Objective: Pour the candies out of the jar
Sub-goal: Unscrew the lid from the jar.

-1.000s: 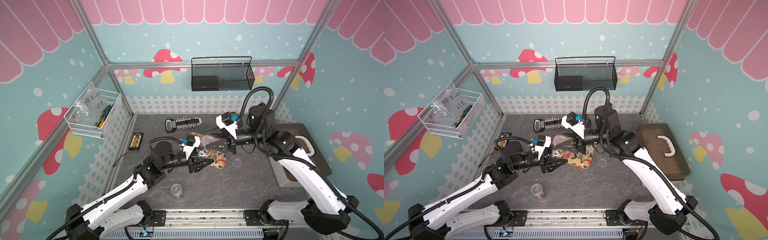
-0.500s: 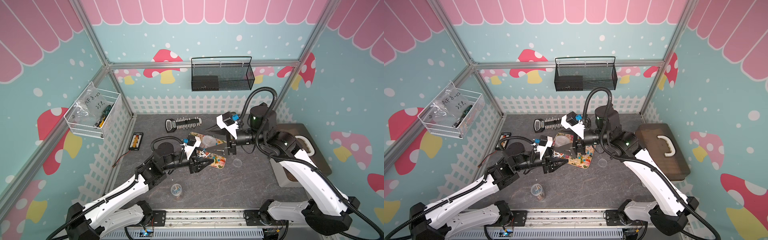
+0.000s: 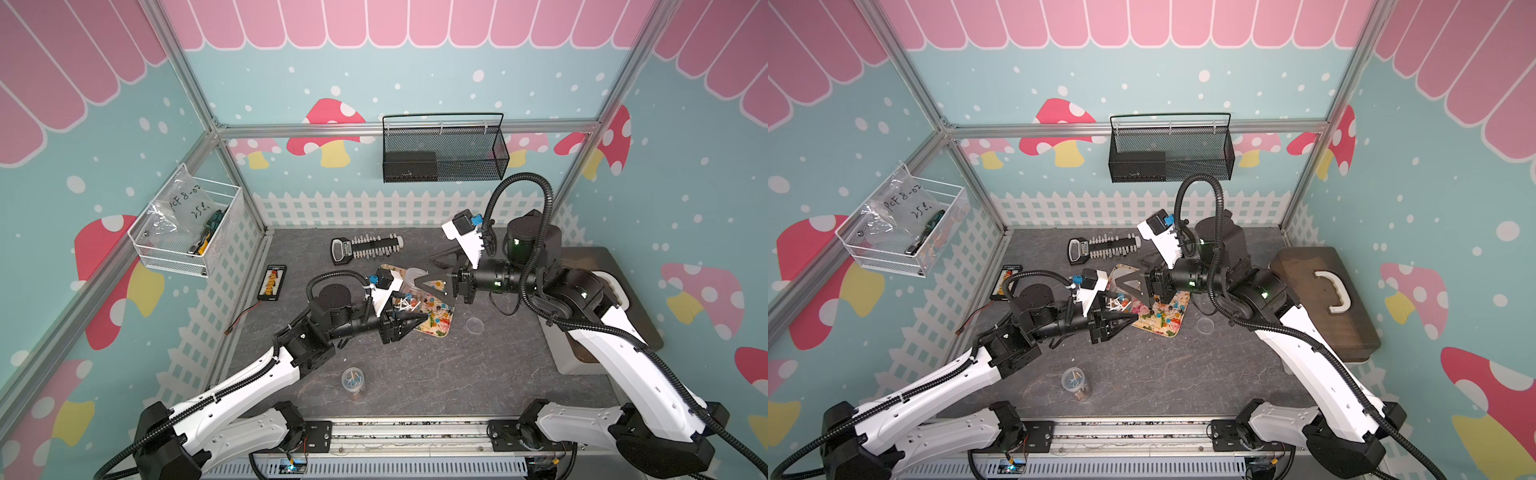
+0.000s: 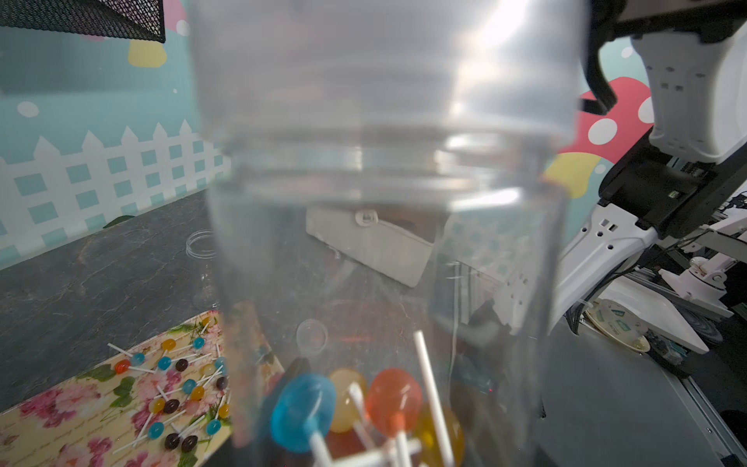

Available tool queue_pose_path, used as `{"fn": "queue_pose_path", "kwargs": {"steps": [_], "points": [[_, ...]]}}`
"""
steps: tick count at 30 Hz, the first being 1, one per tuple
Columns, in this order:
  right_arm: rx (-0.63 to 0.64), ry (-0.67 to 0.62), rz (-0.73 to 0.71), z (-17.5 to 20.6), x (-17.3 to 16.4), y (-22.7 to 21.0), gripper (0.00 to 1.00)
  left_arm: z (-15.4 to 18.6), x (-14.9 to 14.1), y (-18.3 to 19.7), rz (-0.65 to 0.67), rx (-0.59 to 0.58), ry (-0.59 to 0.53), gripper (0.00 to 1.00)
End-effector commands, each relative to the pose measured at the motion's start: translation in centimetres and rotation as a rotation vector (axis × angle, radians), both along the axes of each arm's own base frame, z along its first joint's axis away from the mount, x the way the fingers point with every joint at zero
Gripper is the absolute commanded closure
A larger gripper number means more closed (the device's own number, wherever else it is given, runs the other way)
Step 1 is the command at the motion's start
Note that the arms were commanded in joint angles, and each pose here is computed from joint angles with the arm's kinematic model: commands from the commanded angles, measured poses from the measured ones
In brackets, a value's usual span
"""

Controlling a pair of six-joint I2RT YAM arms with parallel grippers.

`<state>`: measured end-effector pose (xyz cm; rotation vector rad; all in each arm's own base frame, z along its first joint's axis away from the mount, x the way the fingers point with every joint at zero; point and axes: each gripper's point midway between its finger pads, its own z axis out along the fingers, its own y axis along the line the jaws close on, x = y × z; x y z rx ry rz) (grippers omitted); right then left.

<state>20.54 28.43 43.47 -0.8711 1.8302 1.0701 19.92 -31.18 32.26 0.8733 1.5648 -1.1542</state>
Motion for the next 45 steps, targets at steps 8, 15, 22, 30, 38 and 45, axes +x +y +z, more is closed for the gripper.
{"fn": "queue_pose_path", "kwargs": {"steps": [8, 15, 22, 30, 38, 45], "points": [[-0.038, 0.101, 0.020, -2.7, 0.2, 1.3, 0.20, 0.6, 0.4, -0.1, 0.011, -0.004, -0.030, 0.52], [-0.049, 0.118, 0.030, -3.3, 0.7, 1.9, 0.27, 0.6, 0.3, 0.1, 0.014, 0.002, -0.038, 0.52], [-0.038, 0.054, 0.056, -2.0, 0.7, 2.1, 0.55, 0.3, 0.1, 0.1, 0.005, 0.011, -0.031, 0.52], [-0.034, -0.281, 0.229, 2.0, -1.5, 1.7, 0.58, 0.5, -0.9, -0.1, -0.053, 0.004, -0.015, 0.52], [0.054, -0.512, 0.514, 4.2, -6.3, 1.6, 0.53, 1.0, -1.9, -0.5, -0.115, -0.014, 0.003, 0.52], [0.026, -0.458, 0.481, 2.9, -5.4, 1.8, 0.53, 1.2, -1.8, -0.4, -0.107, -0.018, -0.004, 0.52]]}}
